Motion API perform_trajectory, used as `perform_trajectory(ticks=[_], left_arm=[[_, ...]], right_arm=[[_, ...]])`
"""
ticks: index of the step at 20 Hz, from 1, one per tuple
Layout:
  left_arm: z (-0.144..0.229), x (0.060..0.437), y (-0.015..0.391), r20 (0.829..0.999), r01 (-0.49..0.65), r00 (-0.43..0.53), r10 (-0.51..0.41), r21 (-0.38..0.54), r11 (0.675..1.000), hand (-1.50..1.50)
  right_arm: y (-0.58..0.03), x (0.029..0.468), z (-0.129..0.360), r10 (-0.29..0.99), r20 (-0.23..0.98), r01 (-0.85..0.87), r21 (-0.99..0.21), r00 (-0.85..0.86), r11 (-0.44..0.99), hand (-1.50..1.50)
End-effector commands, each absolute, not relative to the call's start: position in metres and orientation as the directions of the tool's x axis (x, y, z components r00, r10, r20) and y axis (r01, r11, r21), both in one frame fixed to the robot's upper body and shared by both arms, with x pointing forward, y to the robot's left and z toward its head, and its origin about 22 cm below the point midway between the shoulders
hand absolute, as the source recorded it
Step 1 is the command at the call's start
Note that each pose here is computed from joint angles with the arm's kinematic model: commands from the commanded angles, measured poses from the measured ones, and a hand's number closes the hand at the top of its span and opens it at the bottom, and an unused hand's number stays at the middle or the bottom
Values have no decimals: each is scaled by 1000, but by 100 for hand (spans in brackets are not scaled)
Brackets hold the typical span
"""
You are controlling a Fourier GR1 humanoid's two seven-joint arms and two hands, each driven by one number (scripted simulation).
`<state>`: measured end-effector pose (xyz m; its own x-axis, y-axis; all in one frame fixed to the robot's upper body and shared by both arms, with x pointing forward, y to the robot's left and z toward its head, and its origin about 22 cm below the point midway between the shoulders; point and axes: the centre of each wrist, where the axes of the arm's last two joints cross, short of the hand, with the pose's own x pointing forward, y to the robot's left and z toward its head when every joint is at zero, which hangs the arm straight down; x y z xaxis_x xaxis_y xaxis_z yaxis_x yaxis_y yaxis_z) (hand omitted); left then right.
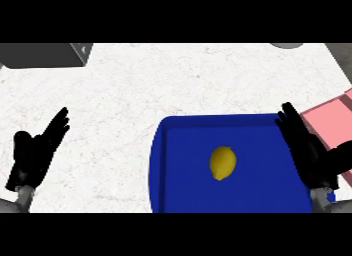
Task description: Pick the lemon from the tray and place it in the cardboard box
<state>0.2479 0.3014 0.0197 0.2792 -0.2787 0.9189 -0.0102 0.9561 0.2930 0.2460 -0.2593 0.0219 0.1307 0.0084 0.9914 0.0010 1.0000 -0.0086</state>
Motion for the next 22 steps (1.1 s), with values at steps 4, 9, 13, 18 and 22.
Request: perform_trajectory(ticks=[4,9,13,18,22], left_arm=[[57,270,292,930,52,-6,-369,368,928,0],[67,266,281,916,104,-146,-374,390,915,0],[68,268,288,907,128,-196,-373,401,907,0],[64,274,279,903,170,-217,-371,409,897,0],[68,279,281,895,176,-242,-375,420,890,0]], right_arm=[[-287,250,105,261,946,337,-187,-190,923,-150],[-316,224,107,550,835,488,-478,-4,730,-150],[-300,187,117,684,729,466,-598,-22,652,-150],[-279,159,134,818,575,368,-758,-13,539,-150],[-267,143,147,868,477,218,-870,137,443,-150]])
